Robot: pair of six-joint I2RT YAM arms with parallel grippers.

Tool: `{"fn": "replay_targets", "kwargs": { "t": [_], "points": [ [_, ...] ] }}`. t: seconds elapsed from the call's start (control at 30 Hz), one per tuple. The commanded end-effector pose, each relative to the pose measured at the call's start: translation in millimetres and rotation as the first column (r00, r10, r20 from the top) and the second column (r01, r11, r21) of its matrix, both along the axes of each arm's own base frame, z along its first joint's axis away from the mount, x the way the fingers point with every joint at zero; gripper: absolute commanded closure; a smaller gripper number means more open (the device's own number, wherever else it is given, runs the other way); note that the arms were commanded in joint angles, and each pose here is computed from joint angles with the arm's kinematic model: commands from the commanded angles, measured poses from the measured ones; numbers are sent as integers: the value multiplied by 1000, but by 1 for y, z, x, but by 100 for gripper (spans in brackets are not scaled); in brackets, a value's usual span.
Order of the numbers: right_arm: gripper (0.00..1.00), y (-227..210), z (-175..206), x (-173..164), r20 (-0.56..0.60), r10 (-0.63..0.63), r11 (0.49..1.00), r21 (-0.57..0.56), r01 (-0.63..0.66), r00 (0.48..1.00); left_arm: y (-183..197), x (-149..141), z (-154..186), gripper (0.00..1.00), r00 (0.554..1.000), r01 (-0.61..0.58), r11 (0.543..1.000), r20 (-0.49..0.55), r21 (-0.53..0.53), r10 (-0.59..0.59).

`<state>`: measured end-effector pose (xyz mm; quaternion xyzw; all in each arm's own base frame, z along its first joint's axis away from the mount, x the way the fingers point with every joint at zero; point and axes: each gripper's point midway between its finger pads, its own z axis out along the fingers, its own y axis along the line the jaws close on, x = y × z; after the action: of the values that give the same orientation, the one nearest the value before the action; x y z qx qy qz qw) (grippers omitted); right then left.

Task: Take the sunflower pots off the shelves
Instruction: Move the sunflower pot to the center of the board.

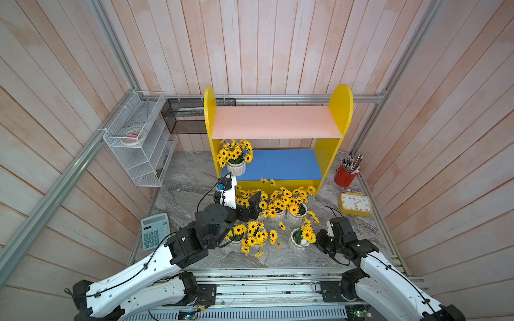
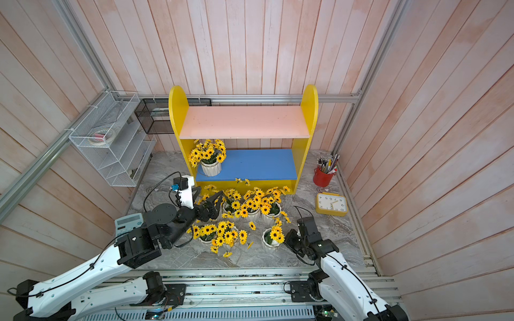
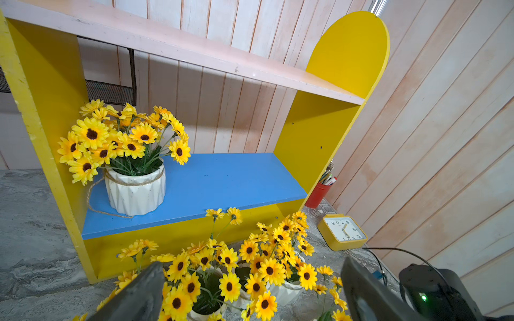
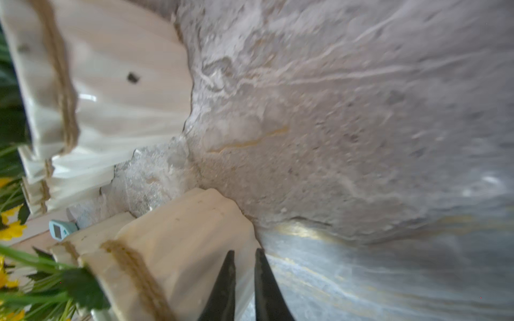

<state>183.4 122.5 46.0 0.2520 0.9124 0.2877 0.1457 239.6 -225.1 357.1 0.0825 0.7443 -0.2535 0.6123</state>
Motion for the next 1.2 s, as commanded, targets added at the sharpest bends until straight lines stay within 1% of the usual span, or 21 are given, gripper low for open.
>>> {"fn": "replay_targets", "kwargs": {
  "t": [0.0,0.17,0.27,0.4,0.47,0.63,0.7,0.8,0.83,0.9,0.97,1.03,1.07,1.1,1.17],
  "points": [
    [85,25,14,8,39,-8,994,107,4,999,0,0,-3,0,1000,0,1000,-15,1,0],
    [85,50,29,19,96,12,983,180,-29,995,-1,2,-4,0,1000,-5,1000,-15,4,5],
    [85,65,33,23,116,45,979,195,-67,992,-2,3,-5,0,1000,-6,1000,-18,10,6],
    [85,80,38,27,142,54,968,236,-87,988,-3,4,-2,0,1000,-6,1000,-15,10,7],
    [85,83,40,29,159,64,970,223,-99,985,-4,4,-2,0,1000,-4,1000,-15,8,4],
    [84,89,44,29,188,66,955,273,-116,980,-5,7,-6,0,1000,-17,999,-16,33,17],
    [84,92,46,26,195,67,942,310,-126,978,-6,9,-8,0,1000,-22,999,-12,45,22],
    [83,101,63,23,236,87,907,383,-175,968,-11,9,-5,0,1000,-5,999,-16,41,6],
    [82,99,62,22,226,88,914,368,-169,970,-12,9,-4,0,1000,-1,999,-15,40,2],
    [81,86,54,22,211,74,945,298,-136,975,-11,11,-3,0,1000,-7,999,-9,52,8],
    [81,74,48,22,208,54,960,259,-108,977,-7,14,1,0,1000,-21,998,-3,64,22],
    [77,58,41,22,193,43,975,208,-83,980,-6,18,3,0,1000,-19,997,-1,79,19],
    [74,49,38,22,185,38,980,183,-72,982,1,27,1,0,999,-37,995,-5,91,38],
    [72,39,38,24,191,34,985,159,-66,981,5,33,-4,0,999,-46,993,-23,110,49],
    [68,17,45,32,221,13,995,95,-35,975,17,49,-20,0,992,-83,986,-77,142,95]
  ]
}}
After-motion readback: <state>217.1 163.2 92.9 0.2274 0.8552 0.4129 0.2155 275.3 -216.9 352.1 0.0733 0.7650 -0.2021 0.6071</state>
